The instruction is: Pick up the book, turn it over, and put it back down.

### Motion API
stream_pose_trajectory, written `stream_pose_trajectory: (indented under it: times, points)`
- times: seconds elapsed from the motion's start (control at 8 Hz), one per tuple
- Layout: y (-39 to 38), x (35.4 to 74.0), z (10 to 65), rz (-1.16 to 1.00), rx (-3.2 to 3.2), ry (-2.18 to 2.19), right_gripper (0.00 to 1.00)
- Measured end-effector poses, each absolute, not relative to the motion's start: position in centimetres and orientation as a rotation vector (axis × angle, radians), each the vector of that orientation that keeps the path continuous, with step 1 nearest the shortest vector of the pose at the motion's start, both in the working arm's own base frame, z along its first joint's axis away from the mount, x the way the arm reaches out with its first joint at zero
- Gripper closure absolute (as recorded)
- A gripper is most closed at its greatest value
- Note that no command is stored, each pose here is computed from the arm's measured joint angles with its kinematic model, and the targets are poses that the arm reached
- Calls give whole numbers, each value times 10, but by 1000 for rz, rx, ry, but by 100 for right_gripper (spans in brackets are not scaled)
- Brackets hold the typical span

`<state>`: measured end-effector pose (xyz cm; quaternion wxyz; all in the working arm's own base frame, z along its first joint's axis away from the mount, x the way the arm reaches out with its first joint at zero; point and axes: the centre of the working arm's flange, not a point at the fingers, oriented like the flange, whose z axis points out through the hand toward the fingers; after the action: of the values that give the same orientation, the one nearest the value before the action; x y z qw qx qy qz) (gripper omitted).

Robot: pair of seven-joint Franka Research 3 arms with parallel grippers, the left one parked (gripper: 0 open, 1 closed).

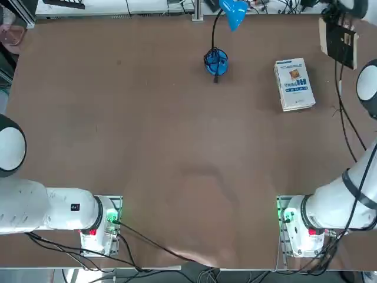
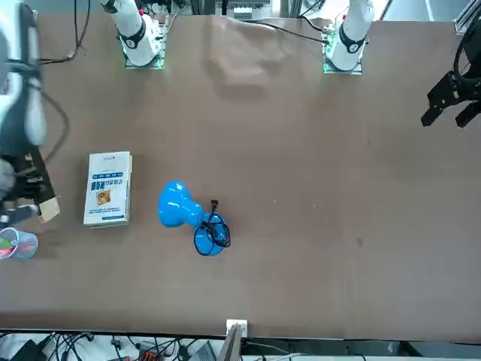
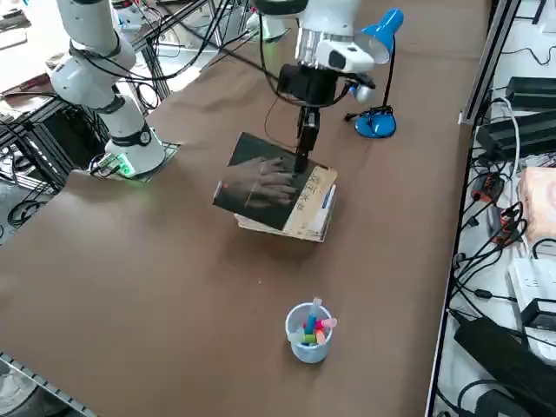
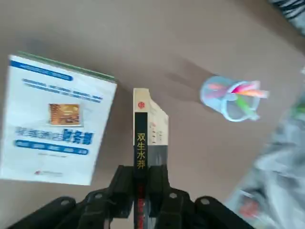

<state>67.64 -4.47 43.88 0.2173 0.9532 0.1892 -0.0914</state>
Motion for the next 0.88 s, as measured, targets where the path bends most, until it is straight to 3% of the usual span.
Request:
stream_pose_trajectory:
  times: [0.38, 0.88]
  points:
    - [95, 641, 403, -147, 2402, 502, 88]
    - [167, 584, 330, 97, 2136, 440, 88]
